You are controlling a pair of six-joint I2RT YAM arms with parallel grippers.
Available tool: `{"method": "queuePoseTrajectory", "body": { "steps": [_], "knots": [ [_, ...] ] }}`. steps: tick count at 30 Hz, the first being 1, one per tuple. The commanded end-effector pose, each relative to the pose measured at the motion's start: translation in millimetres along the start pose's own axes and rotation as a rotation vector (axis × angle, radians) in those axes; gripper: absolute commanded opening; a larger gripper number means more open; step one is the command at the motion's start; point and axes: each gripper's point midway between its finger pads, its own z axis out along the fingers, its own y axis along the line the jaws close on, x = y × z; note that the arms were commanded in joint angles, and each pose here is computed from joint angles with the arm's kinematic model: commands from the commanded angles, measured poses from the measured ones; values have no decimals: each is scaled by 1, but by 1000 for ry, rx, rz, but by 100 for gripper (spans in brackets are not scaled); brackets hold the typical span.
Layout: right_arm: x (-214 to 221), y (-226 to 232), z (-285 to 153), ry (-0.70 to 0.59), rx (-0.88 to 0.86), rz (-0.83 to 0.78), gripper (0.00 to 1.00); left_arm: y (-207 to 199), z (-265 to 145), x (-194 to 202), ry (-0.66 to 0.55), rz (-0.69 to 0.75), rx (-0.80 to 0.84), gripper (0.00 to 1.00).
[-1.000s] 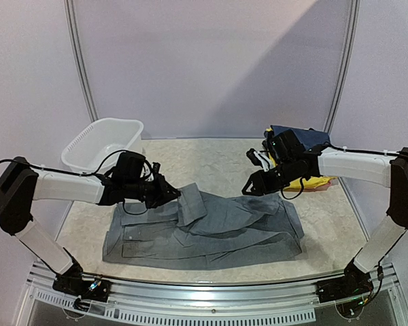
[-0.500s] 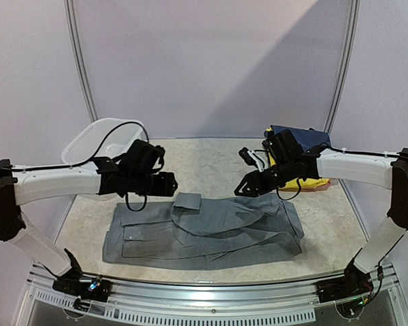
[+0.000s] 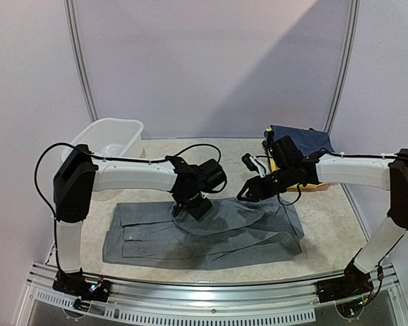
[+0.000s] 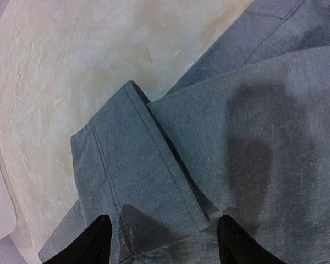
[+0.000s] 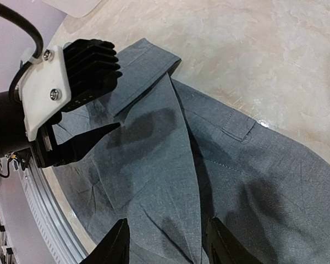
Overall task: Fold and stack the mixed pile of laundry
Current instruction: Adjust the 1/3-folded shirt at the center of the board, then smooth out the rectangle-folded shirt at the center of the board.
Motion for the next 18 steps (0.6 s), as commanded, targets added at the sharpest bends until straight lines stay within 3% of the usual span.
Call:
{"method": "queuePoseTrajectory", "body": {
  "steps": [1, 9, 14, 18],
  "knots": [
    [0, -2, -5, -24, 15, 5, 49, 0, -6, 6, 36, 75, -15, 67],
    [3, -2, -1, -15, 6, 8, 49, 9, 7, 5, 41, 79, -109, 57],
    [5, -3, -2, -11, 7, 13, 49, 7, 10, 4, 35, 78, -109, 37],
    [5, -3, -2, -13, 6, 13, 49, 7, 11, 2, 25, 59, -102, 6]
  ]
}}
